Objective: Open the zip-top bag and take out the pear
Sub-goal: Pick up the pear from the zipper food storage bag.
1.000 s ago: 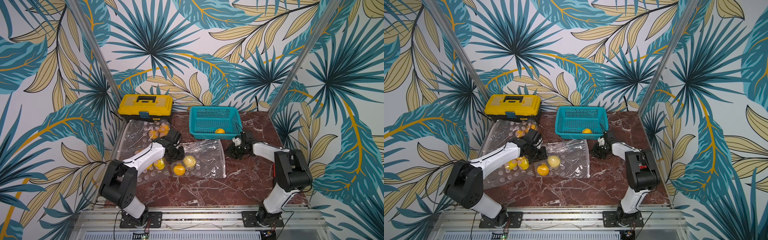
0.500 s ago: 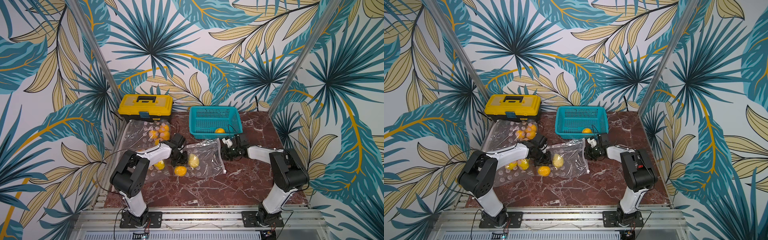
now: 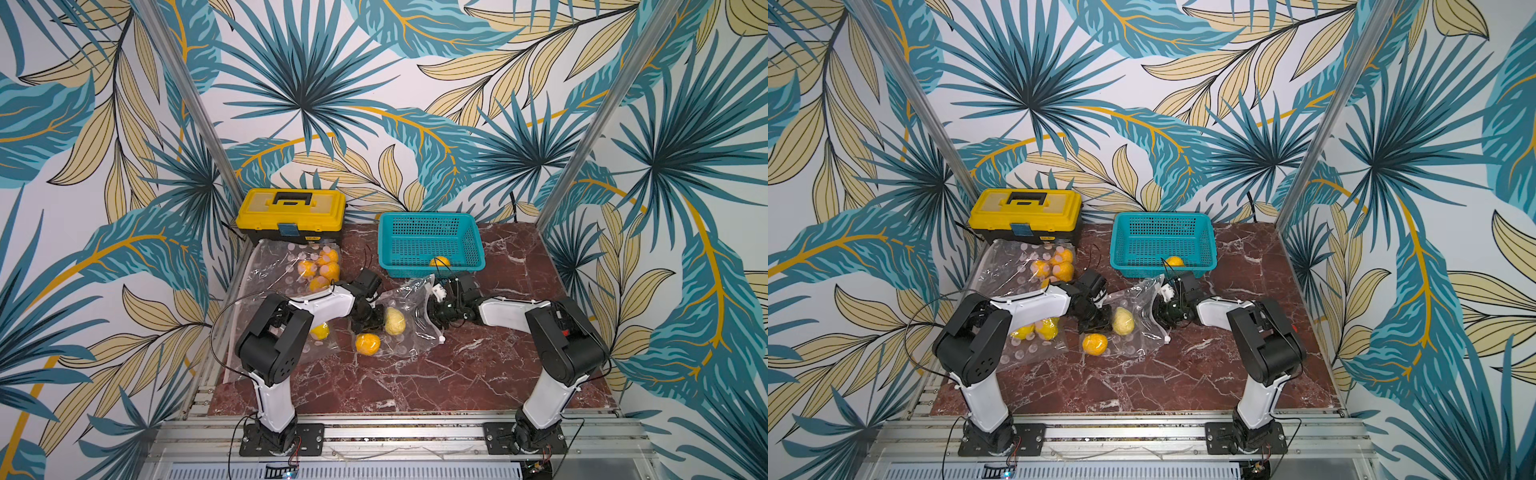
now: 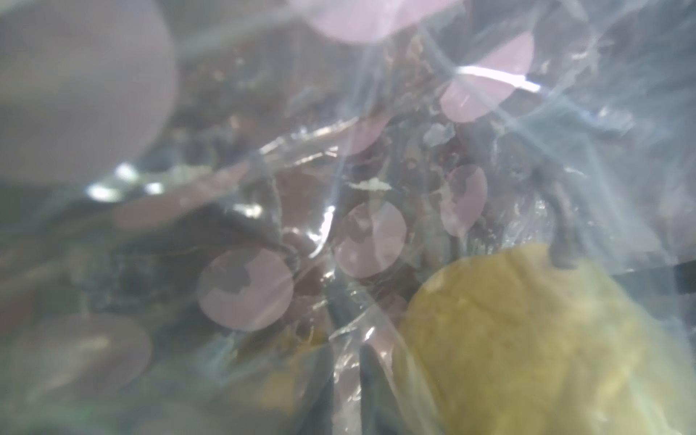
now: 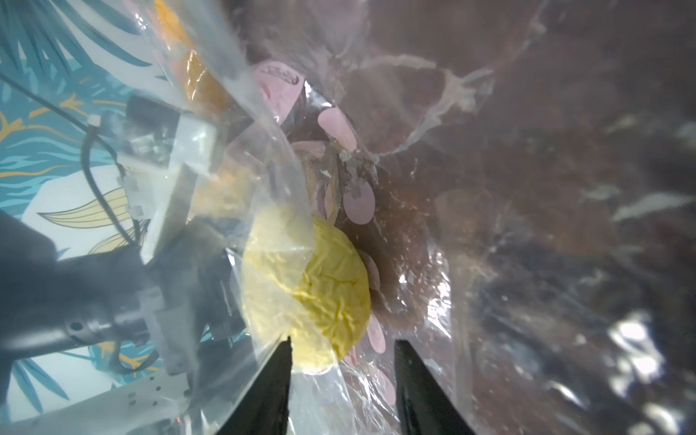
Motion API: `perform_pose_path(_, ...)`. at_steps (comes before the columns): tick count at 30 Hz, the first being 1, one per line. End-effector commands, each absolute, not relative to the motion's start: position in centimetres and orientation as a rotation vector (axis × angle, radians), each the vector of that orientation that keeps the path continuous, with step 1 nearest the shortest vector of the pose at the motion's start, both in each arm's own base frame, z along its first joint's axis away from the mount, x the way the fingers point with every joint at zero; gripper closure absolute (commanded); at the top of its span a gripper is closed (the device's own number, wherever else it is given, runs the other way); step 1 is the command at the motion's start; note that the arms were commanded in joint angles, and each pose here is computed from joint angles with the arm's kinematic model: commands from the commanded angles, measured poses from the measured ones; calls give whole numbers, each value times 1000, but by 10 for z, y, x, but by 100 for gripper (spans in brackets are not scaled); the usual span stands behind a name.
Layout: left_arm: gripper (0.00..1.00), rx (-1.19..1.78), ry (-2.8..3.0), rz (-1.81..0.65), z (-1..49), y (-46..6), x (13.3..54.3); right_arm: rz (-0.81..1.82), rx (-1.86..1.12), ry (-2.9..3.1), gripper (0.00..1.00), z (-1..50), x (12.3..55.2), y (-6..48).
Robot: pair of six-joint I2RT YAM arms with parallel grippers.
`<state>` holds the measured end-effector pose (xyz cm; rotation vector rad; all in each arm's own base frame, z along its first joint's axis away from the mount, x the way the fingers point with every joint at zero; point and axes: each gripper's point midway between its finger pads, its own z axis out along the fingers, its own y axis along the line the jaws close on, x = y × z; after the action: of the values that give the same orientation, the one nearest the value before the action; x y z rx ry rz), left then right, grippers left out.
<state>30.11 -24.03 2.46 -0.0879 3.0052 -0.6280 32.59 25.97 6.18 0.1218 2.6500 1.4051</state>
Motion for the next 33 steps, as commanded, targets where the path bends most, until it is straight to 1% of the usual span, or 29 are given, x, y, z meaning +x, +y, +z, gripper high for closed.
perform_pose_path(1, 86, -39, 3002, -648, 22, -251, 304, 1432, 114, 2612, 54, 64, 328, 271)
perform_pose_path(3, 87, -36, 3005, -645, 21, -251, 304, 1497, 98, 2564, 61, 70, 328, 279)
perform_pose_path(5, 88, -34, 3005, -637, 20, -250, 303, 1480, 136, 2548, 68, 69, 331, 277)
perform_pose_path(7, 89, -34, 2991, -621, 23, -248, 304, 1304, 236, 2595, 79, 55, 334, 259)
perform_pose_path(10, 91, -40, 2957, -596, 32, -243, 305, 1084, 346, 2654, 84, 39, 337, 236)
perform_pose_path(12, 93, -40, 2942, -588, 36, -241, 306, 1026, 372, 2681, 84, 31, 338, 232)
perform_pose_path(15, 94, -39, 2942, -585, 36, -240, 306, 1017, 364, 2704, 84, 24, 340, 234)
perform_pose_path(18, 95, -40, 2954, -586, 31, -241, 306, 1138, 285, 2710, 84, 25, 338, 251)
perform_pose_path(22, 97, -36, 2954, -602, 30, -244, 307, 1312, 151, 2663, 84, 45, 332, 275)
perform_pose_path(25, 97, -36, 2954, -612, 29, -246, 309, 1373, 98, 2625, 83, 62, 328, 282)
perform_pose_path(29, 97, -35, 2961, -624, 26, -249, 308, 1384, 45, 2598, 76, 82, 323, 286)
perform_pose_path(33, 98, -33, 2964, -631, 25, -250, 308, 1354, -4, 2626, 69, 84, 317, 295)
